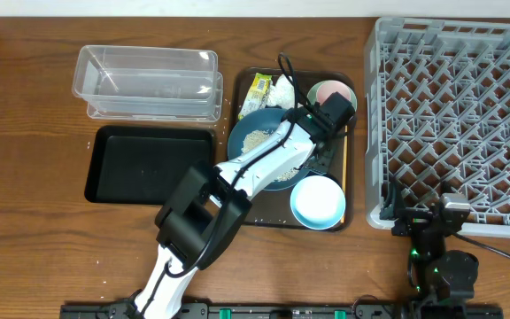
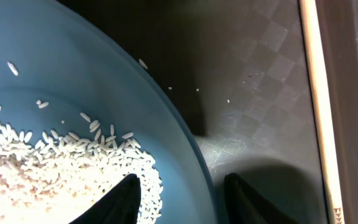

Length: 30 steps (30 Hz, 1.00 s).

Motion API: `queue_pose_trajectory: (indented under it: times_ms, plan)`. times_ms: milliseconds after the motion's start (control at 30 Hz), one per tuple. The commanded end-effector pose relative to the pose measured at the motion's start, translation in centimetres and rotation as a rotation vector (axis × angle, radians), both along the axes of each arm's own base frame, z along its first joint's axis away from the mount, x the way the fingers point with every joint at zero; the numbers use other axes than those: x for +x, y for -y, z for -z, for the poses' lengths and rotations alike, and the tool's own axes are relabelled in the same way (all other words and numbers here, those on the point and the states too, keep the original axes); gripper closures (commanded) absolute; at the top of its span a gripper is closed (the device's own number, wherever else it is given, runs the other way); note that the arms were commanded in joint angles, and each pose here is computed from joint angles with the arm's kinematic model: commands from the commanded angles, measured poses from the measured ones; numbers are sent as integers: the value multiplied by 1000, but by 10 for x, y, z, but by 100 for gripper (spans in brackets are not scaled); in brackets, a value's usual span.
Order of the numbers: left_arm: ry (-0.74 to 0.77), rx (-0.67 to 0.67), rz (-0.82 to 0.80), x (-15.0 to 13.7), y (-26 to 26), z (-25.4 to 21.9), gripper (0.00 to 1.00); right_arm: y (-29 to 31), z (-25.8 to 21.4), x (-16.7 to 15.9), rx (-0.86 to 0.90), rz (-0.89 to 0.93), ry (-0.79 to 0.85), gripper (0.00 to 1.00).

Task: Sort waste into correct bins and load items into the dishwasher rack
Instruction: 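Move the left gripper over the blue plate's rim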

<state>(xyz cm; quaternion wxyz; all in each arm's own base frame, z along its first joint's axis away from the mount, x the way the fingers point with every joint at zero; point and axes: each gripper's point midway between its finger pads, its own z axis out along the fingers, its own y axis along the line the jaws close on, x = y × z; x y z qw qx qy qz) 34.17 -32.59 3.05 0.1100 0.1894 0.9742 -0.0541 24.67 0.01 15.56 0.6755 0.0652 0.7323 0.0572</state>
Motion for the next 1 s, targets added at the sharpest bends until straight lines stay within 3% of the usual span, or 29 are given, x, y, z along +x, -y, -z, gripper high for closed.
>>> queue_pose_trajectory:
  times_ms: [0, 267, 467, 967]
  plan:
    - [5, 14, -6, 1, -3, 2, 59, -1, 1, 0, -11, -7, -2, 1]
    - [9, 9, -6, 2, -2, 1, 71, -1, 1, 0, -11, -7, -2, 1]
    - [26, -7, -7, 5, 1, -10, 87, -1, 1, 0, -11, -7, -2, 1]
    - [138, -117, -8, 3, -1, -95, 91, -1, 1, 0, -11, -7, -2, 1]
